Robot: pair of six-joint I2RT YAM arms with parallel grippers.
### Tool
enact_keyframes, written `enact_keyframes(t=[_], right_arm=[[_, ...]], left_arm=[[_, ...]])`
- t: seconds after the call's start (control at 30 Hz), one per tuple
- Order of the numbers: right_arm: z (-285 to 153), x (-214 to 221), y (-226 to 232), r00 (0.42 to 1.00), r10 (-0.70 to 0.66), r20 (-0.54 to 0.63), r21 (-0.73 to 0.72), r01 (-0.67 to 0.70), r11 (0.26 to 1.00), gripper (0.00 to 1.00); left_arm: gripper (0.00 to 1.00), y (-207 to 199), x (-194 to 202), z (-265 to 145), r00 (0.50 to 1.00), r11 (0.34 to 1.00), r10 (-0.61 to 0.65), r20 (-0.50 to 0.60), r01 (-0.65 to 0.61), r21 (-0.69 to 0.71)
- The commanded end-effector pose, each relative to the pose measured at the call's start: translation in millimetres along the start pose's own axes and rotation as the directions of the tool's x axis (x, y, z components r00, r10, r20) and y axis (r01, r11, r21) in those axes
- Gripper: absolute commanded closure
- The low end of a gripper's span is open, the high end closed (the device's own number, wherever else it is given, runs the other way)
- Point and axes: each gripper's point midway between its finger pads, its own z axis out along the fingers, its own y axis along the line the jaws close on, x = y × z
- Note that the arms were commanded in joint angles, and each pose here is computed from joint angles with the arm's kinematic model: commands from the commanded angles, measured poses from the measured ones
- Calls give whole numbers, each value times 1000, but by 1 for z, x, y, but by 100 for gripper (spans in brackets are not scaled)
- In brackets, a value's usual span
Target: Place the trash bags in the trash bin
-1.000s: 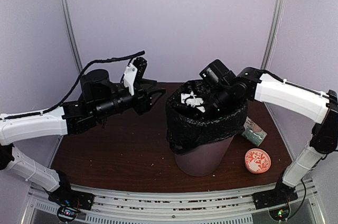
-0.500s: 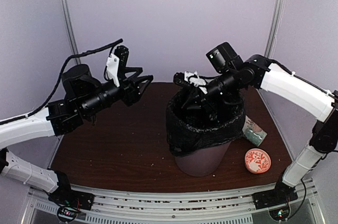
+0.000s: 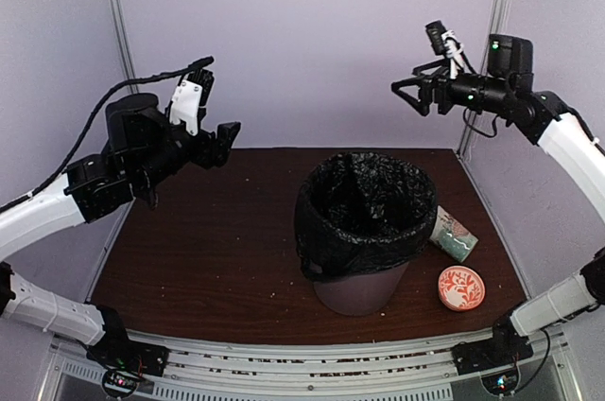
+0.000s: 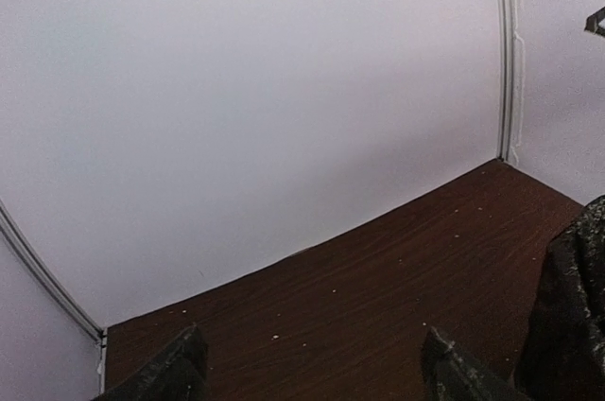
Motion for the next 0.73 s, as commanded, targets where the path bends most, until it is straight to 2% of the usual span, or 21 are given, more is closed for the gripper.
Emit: enact_keyframes(t=[0.0, 0.13, 0.27, 0.33, 0.47, 0.5, 0.6, 0.7], right_arm=[[-49, -19, -79, 974, 86, 209, 328, -152, 932, 0], [-92, -5, -127, 957, 87, 278, 602, -244, 760, 0], [-130, 16, -150, 934, 91, 346, 751, -334, 570, 0], [-138, 22, -147, 927, 72, 368, 758, -344, 554, 0], [-135, 52, -134, 934, 79, 348, 738, -325, 591, 0], [-131, 59, -132, 936, 90, 341, 729, -324, 603, 0], [-124, 67, -131, 942, 90, 322, 718, -305, 625, 0], [-123, 69, -134, 945, 93, 315, 728, -303, 615, 0]], left_arm=[[19, 48, -6, -3, 997, 983, 70, -44, -76, -165], [14, 98, -2, 2, 995, 953, 58, -80, -79, -292], [10, 124, -5, -7, 999, 903, 12, -45, -30, -428], [9, 134, -1, -8, 999, 887, -6, -38, -12, -461], [8, 143, 23, -3, 998, 905, -69, -9, 59, -422], [3, 142, 31, -2, 997, 912, -76, -9, 66, -405], [2, 136, 50, 1, 997, 925, -69, -35, 51, -377], [2, 135, 57, 0, 996, 925, -70, -51, 45, -378]])
